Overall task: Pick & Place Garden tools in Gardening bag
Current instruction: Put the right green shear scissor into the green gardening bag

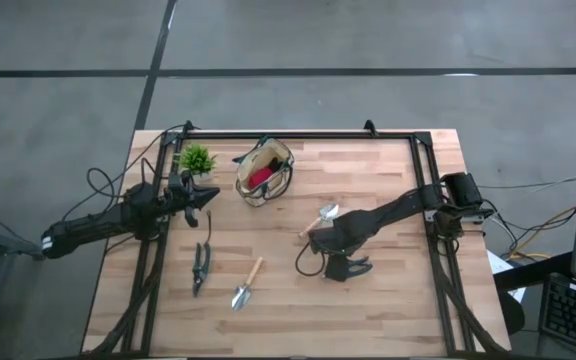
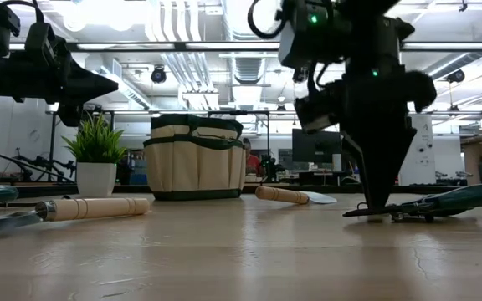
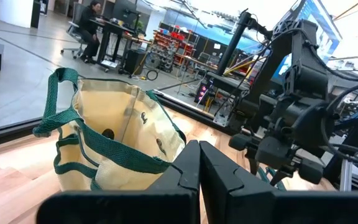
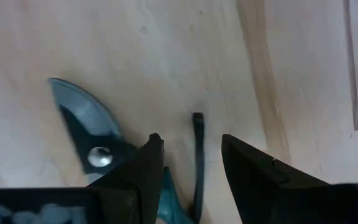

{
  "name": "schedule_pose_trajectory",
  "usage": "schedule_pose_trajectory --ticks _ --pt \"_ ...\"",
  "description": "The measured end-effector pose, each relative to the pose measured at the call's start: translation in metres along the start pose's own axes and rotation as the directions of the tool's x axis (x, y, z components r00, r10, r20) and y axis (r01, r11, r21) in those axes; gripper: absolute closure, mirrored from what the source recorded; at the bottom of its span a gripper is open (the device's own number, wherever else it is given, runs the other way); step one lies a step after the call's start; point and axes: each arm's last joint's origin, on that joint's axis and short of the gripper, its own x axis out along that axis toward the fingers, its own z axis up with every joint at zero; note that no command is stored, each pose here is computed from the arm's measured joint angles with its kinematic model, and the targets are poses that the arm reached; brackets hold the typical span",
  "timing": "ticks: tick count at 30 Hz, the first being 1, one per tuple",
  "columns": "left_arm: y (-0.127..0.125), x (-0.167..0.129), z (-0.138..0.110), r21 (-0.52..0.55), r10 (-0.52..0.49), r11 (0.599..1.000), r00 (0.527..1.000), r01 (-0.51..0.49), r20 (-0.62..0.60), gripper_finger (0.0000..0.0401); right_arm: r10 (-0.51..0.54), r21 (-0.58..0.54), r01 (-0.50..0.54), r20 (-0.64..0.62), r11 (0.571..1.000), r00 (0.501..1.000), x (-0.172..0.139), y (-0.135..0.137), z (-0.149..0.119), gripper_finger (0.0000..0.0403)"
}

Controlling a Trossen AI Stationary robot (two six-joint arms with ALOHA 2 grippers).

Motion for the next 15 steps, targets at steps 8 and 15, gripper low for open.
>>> schedule_pose_trajectory --ticks 8,15 --pt "0.0 0.0 0.0 0.0 -0.001 1.0 1.0 0.001 0.0 0.0396 0.008 0.003 -0.008 0.021 1.0 1.0 0.0084 -0.0045 -0.0045 0.0267" --pt "0.0 0.0 0.0 0.0 0.0 1.0 1.0 0.0 0.0 0.0396 -0.005 0.013 0.005 0.052 1.0 0.999 0.0091 -0.0068 -0.0009 0.0297"
